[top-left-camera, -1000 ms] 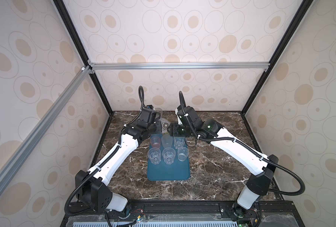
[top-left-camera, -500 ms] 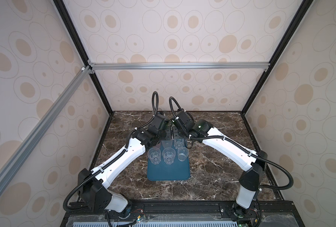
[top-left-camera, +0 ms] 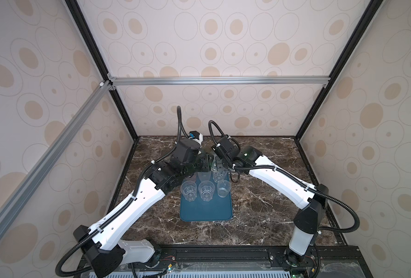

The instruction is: Place the glasses into the tray

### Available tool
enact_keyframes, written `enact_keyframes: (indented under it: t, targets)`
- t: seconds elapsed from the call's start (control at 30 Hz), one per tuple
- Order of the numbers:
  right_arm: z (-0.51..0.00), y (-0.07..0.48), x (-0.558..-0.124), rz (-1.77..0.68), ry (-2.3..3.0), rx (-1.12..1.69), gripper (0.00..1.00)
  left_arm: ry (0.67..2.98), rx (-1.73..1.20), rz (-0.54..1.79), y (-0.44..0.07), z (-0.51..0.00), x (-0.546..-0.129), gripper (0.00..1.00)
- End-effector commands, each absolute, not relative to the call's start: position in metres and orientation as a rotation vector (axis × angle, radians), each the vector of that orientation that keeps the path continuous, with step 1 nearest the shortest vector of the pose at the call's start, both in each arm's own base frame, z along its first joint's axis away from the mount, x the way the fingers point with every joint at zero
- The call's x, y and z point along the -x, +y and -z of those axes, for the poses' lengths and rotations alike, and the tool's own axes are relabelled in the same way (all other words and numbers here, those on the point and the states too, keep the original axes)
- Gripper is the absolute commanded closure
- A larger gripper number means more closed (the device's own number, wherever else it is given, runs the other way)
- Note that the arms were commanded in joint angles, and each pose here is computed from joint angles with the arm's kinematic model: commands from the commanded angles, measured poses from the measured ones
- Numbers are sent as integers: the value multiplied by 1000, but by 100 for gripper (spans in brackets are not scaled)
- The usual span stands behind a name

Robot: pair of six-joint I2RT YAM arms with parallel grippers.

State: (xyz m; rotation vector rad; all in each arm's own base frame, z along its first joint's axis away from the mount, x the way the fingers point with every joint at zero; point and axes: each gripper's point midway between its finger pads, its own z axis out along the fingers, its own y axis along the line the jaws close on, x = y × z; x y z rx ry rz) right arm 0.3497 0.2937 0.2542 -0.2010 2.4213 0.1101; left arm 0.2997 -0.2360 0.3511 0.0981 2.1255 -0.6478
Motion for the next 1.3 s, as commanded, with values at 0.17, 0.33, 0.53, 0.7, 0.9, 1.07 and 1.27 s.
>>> enact_keyframes:
  t: [0.17,0.33,0.53,0.7,0.9,1.07,1.27]
  targets:
    - [-249,302,-289,-337,2592,283,98,2044,-36,233,-147,-354,-316,49]
    - [-220,314,-236,-346,2714,372,98,2042,59,163,-94,-338,-329,45]
    - [-176,344,-202,-328,2825,471,97,2102,129,98,-57,-296,-341,45]
    - [-154,374,-201,-297,2841,524,97,2159,177,71,-36,-264,-345,45]
    - [-124,389,-205,-196,2893,548,96,2177,184,89,-33,-244,-341,45]
    - [-112,403,-211,-167,2914,555,96,2195,179,82,-29,-233,-341,45]
    - [-97,413,-212,-141,2948,549,96,2203,171,86,-27,-228,-342,45]
